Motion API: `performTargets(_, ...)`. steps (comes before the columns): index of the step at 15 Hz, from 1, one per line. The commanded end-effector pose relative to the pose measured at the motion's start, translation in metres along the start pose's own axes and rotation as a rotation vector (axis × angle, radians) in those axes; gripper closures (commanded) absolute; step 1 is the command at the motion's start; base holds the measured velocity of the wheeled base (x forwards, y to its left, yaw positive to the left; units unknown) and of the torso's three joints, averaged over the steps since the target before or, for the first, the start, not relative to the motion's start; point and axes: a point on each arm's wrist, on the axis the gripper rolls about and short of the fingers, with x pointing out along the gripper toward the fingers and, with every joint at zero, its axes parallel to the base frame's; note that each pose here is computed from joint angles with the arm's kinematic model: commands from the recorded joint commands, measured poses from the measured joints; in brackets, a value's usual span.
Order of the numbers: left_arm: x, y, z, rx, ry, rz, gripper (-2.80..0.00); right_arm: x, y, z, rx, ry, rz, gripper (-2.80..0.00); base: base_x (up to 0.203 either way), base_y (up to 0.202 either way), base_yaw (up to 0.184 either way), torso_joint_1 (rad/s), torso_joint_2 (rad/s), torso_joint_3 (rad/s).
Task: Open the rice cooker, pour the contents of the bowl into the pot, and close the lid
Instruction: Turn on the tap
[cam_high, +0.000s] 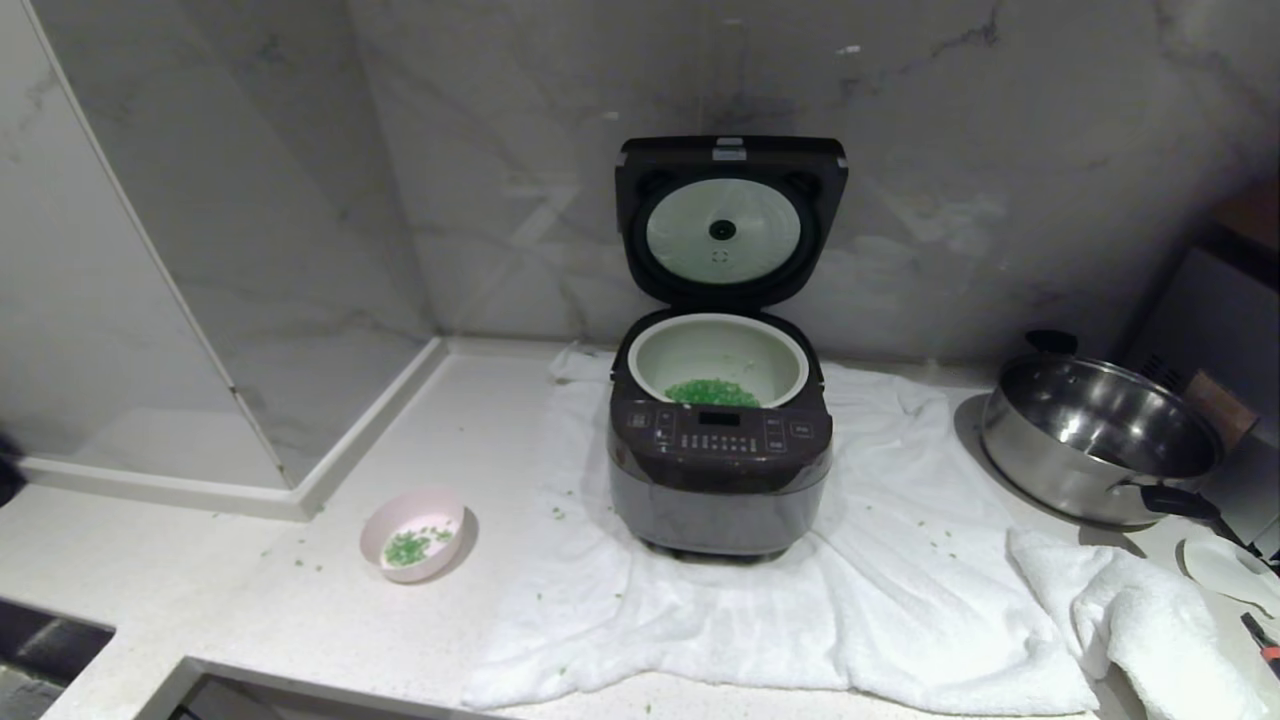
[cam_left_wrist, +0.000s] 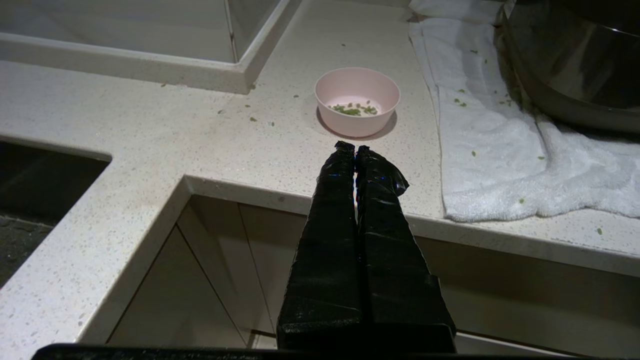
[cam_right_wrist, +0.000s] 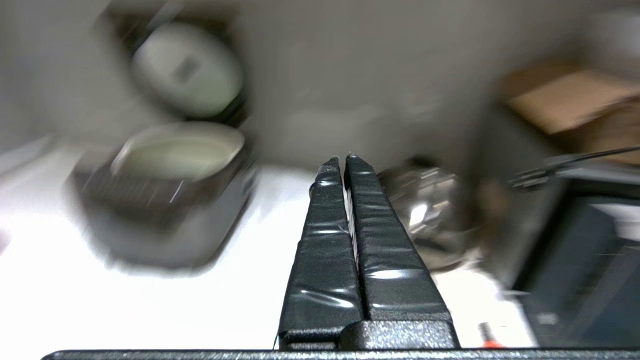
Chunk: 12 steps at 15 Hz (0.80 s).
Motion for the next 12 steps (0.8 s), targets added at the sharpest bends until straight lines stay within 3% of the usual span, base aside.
performTargets(1,0.000,0.000,0.000,0.000,0.001,0.001,0.00,-0.003,0.006,-0.052,-0.022,0.053,0.057,0.00,0.000,0.000,0.000,0.000,0.00,0.000)
performTargets(3,0.000,0.000,0.000,-0.001,0.000,0.001,0.00,0.010,0.009,-0.088,-0.026,0.144,0.051,0.00,0.000,0.000,0.000,0.000,0.00,0.000)
performTargets(7,0.000,0.000,0.000,-0.001,0.000,0.001,0.00,0.026,0.014,-0.145,-0.014,0.212,0.034,0.00,0.000,0.000,0.000,0.000,0.00,0.000)
performTargets(9,0.000,0.000,0.000,-0.001,0.000,0.001,0.00,0.027,0.014,-0.144,0.063,0.205,0.023,0.00,0.000,0.000,0.000,0.000,0.00,0.000)
performTargets(12,0.000,0.000,0.000,-0.001,0.000,0.001,0.00,0.027,0.013,-0.144,0.108,0.203,-0.005,0.00,0.000,0.000,0.000,0.000,0.00,0.000)
